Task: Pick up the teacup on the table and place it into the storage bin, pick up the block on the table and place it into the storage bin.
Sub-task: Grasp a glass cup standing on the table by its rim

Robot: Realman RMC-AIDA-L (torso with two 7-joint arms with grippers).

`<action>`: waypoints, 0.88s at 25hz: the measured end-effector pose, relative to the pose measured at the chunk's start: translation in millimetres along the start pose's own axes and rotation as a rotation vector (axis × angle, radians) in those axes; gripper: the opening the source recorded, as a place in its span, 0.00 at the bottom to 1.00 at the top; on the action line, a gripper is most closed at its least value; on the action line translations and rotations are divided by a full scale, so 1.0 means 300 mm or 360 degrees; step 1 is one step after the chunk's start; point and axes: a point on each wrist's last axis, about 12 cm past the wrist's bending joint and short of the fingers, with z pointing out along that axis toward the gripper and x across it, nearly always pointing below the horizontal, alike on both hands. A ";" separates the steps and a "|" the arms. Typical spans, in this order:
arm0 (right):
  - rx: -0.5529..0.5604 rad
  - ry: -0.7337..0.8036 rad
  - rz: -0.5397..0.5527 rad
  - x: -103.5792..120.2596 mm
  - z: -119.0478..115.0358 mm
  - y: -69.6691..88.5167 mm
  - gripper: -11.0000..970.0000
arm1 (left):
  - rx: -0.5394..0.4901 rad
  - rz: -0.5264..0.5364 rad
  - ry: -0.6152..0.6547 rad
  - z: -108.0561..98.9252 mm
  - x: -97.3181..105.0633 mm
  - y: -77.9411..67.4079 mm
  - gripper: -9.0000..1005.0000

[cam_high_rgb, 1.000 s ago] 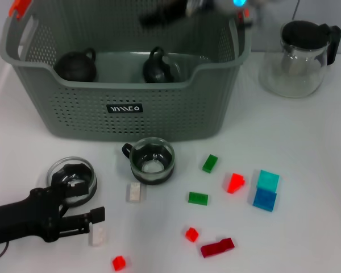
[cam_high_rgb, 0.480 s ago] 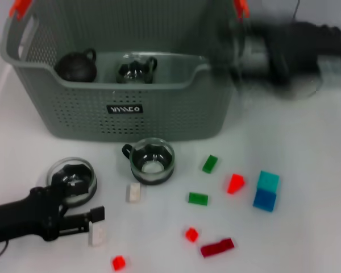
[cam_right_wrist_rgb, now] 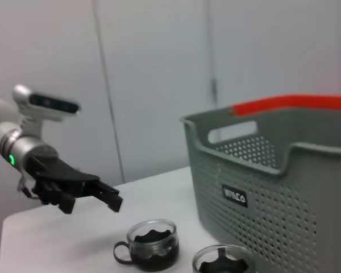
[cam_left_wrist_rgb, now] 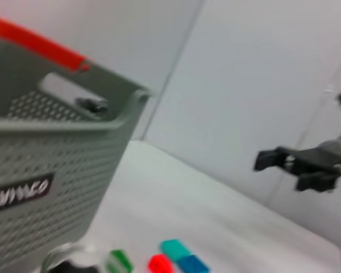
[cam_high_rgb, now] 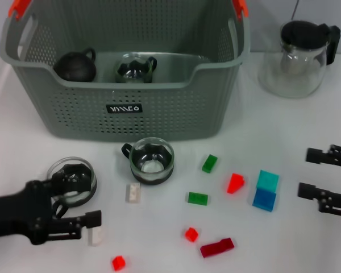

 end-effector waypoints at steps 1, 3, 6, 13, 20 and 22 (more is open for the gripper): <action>0.0015 -0.0002 0.0024 0.009 -0.004 0.001 0.77 | 0.0011 -0.0005 0.0048 -0.009 -0.028 0.005 0.79; 0.0020 -0.0004 0.0050 0.017 -0.001 0.001 0.77 | 0.0014 -0.0039 0.0219 -0.015 -0.098 0.021 0.79; 0.0005 -0.0008 0.0058 0.017 0.009 0.002 0.77 | -0.0005 -0.0080 0.0462 0.013 -0.192 0.033 0.78; -0.0057 -0.0045 0.0054 -0.002 0.011 0.003 0.77 | -0.0221 0.0028 0.0961 0.142 -0.413 -0.016 0.77; -0.0076 -0.0097 0.0049 -0.023 0.002 0.001 0.77 | -0.0545 0.0114 0.1377 0.290 -0.477 -0.043 0.76; -0.0057 -0.0110 0.0047 -0.028 -0.005 -0.005 0.77 | -0.0625 0.0138 0.1473 0.326 -0.471 -0.039 0.76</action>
